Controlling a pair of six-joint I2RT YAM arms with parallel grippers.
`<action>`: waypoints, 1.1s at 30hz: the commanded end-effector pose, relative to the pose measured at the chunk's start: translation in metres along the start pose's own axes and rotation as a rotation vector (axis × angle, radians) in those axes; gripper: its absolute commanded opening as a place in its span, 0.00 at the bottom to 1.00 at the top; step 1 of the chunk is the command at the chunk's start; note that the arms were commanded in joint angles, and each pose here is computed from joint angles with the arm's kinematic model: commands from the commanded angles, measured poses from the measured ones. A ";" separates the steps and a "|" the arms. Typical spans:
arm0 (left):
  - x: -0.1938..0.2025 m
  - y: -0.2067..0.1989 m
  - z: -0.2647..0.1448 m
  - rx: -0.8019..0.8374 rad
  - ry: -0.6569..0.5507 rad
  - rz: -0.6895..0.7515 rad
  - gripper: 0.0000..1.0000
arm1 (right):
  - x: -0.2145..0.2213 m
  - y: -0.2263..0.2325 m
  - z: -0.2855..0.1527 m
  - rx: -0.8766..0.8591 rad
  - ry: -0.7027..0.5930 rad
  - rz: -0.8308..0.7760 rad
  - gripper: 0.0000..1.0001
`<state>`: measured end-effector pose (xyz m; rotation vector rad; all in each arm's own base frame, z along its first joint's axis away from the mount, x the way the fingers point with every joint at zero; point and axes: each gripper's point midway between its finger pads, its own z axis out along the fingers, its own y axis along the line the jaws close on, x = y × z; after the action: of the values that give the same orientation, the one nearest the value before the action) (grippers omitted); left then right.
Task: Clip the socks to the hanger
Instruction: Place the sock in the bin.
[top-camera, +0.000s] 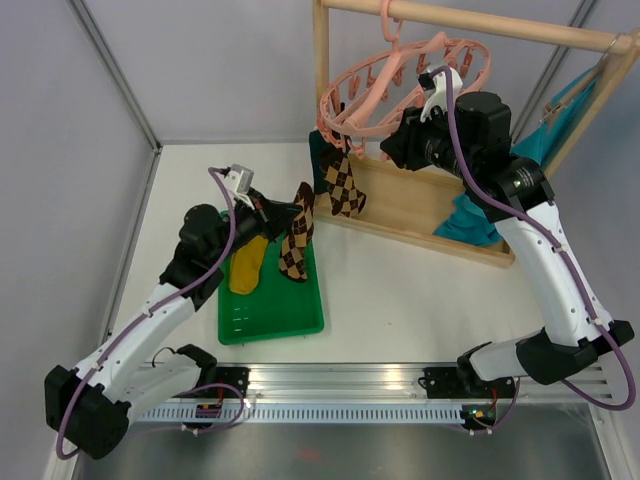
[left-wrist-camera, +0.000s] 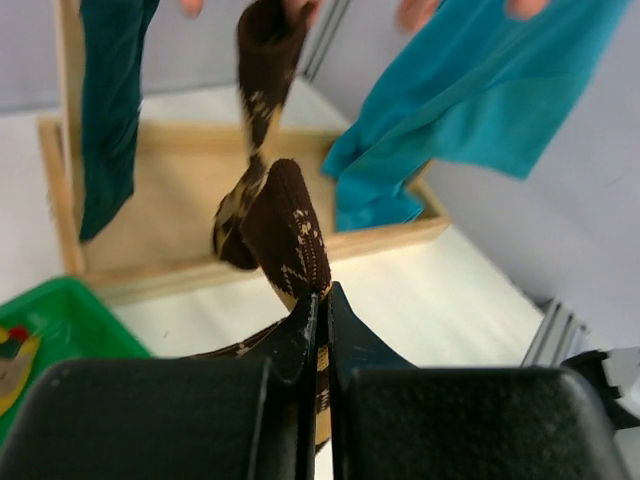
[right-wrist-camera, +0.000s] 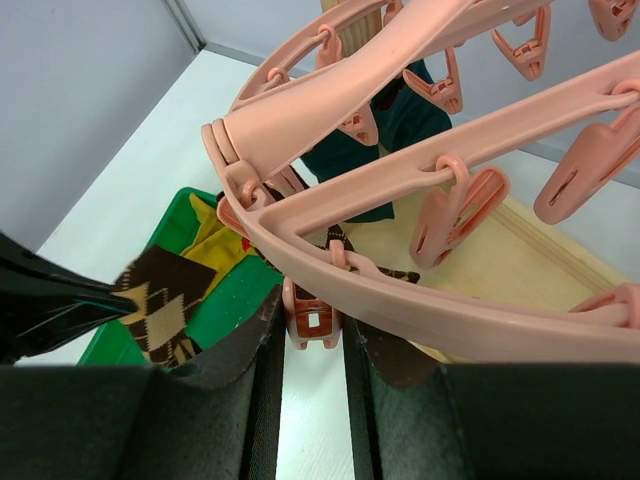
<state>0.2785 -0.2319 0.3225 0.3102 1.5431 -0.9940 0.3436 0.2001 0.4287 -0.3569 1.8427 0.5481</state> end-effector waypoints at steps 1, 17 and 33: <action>0.043 0.041 -0.001 -0.168 0.209 0.049 0.02 | -0.020 -0.001 -0.001 0.003 -0.077 -0.016 0.00; 0.179 0.073 0.001 -0.126 0.591 -0.111 0.02 | -0.010 -0.004 -0.001 0.015 -0.055 -0.018 0.00; 0.187 0.090 0.003 -0.213 0.613 -0.121 0.52 | -0.009 -0.004 -0.003 0.017 -0.060 -0.020 0.00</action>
<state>0.2790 -0.2431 0.0855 0.3930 2.3218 -0.9001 0.3471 0.1981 0.4188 -0.3454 1.8589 0.5284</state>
